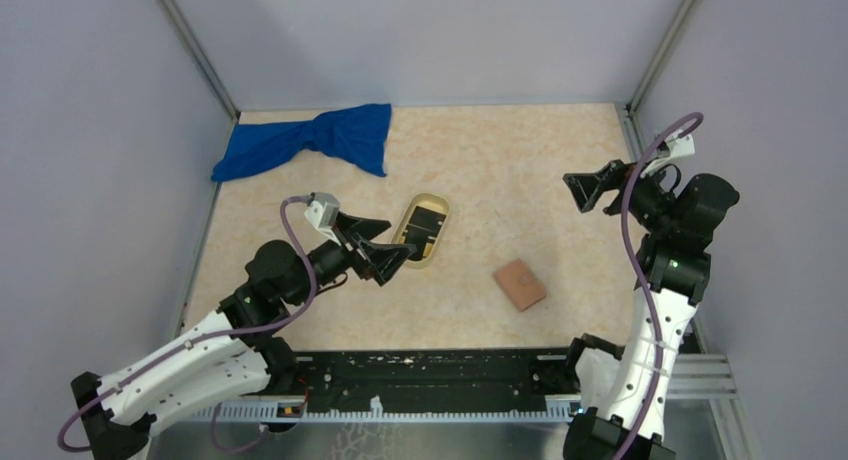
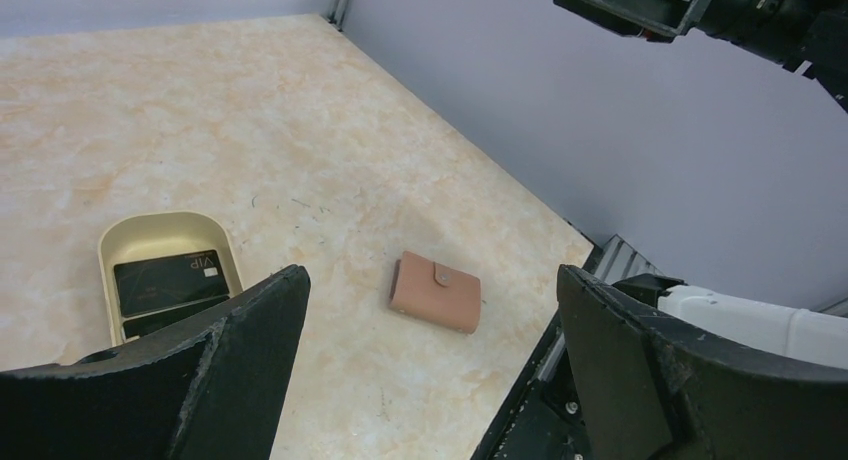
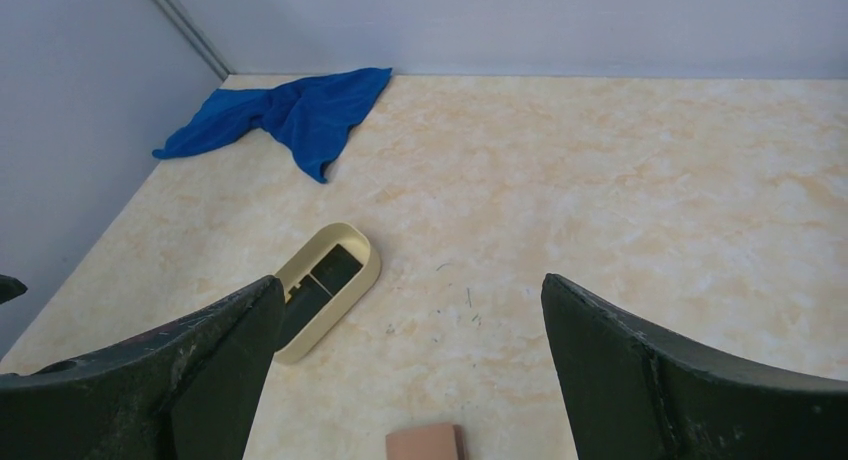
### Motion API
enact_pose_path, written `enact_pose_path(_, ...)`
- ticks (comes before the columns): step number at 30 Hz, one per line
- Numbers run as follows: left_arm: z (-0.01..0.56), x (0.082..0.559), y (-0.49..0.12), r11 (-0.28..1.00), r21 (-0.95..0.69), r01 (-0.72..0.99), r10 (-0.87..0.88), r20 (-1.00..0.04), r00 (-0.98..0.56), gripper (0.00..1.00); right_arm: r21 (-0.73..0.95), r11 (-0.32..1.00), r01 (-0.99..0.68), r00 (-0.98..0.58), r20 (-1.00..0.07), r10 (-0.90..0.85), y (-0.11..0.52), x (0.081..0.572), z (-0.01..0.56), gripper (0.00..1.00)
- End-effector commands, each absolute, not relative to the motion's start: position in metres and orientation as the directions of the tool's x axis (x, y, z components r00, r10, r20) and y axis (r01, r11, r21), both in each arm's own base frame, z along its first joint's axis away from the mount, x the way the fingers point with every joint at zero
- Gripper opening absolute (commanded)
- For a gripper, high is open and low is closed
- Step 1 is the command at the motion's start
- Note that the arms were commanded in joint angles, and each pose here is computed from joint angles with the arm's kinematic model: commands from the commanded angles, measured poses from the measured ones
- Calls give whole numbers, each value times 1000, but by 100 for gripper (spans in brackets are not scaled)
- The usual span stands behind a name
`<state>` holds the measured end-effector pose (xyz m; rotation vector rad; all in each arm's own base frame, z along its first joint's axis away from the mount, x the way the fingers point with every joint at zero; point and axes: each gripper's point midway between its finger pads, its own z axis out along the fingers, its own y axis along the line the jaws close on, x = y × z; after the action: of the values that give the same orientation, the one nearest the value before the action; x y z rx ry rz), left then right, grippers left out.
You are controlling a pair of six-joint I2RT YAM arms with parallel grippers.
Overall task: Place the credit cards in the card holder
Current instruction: Reset both arms
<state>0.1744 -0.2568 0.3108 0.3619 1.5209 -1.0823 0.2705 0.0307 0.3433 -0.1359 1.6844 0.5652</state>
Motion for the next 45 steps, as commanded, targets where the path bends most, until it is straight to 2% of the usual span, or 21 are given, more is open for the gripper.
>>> enact_pose_path(1,323,180,-260,534,-372,760,-331,-918,-216,99,278,867,-415,-152,-960,235,28,270,355,99)
enact_pose_path(45,314,198,-257,603,-340,722,-297,-935,-192,99,253,896,-365,-124,-967,222,15,276,355,99)
